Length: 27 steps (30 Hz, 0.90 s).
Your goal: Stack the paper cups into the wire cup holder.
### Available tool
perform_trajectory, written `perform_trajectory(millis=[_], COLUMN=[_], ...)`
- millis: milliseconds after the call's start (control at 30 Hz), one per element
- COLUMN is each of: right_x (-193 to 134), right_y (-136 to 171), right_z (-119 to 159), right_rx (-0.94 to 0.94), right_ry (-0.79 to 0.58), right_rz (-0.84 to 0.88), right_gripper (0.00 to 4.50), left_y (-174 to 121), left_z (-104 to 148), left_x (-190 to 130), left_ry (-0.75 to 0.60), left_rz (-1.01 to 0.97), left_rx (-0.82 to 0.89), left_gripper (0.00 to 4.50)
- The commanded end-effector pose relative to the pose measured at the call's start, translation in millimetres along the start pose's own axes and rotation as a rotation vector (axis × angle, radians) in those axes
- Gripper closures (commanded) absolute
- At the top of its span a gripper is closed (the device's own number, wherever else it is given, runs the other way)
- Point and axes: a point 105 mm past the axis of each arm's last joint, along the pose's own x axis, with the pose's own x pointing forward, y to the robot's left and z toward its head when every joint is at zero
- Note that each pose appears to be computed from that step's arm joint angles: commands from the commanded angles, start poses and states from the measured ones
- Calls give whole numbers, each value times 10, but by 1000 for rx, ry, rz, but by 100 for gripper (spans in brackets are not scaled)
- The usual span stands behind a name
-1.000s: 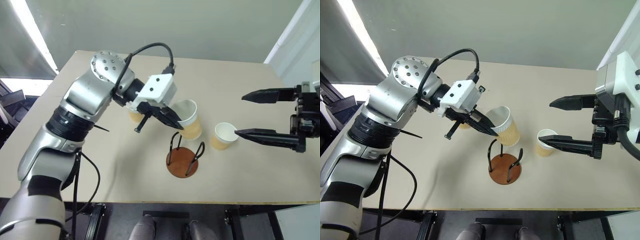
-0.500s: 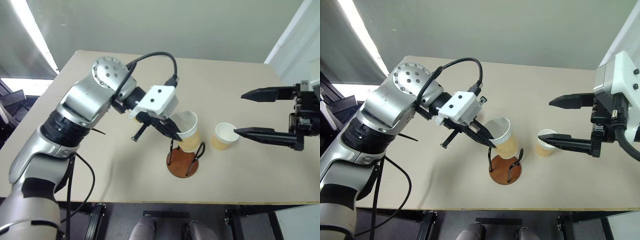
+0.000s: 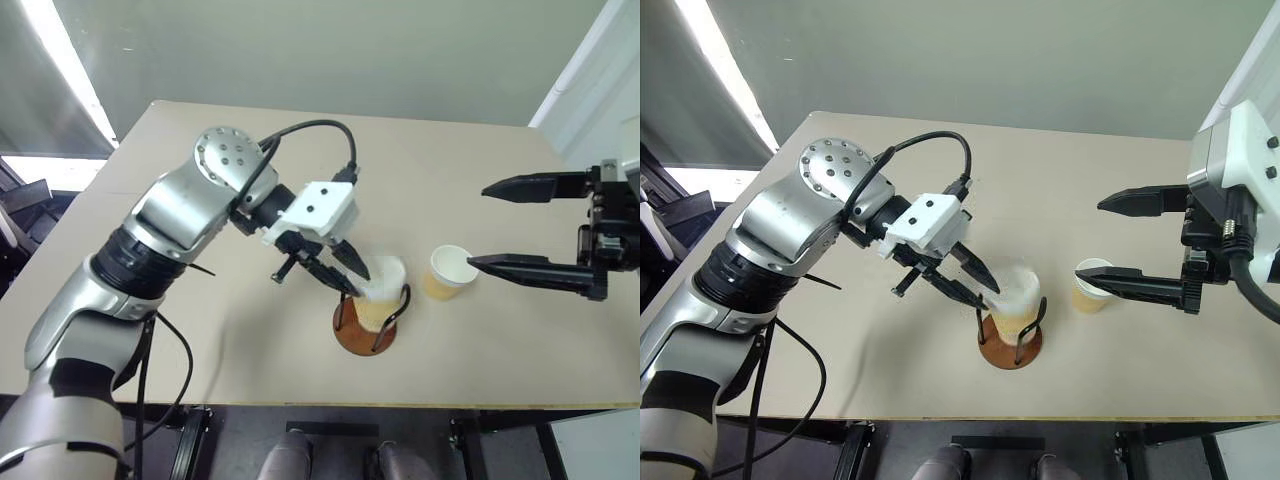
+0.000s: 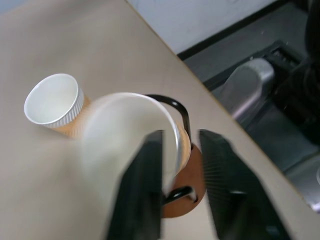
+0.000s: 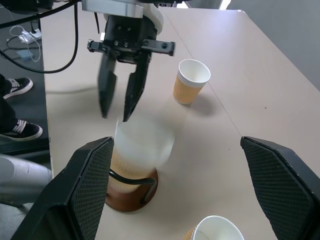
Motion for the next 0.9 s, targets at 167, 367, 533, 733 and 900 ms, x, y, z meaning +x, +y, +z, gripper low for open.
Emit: perform_trajectory(millis=[167, 367, 533, 733, 900], right_x=[-40, 50, 142, 247, 368], right_y=[-61, -165, -250, -304, -343], right_z=[51, -191, -433, -783, -1050], right_rx=[-35, -75, -135, -214, -262], right_ry=[-5, 86, 161, 270, 339], right_rz=[-25, -70, -65, -1, 59], right_gripper=[34, 34, 34, 34, 34], left_y=[57, 244, 301, 124, 0], left_z=[140, 355, 430, 192, 10], left_x=[-113, -329, -623, -806, -901], left_ry=[-35, -193, -288, -265, -232], left_rz=[27, 203, 374, 496, 609], left_rx=[35, -8, -83, -187, -217], left_gripper=[49, 5, 5, 5, 5])
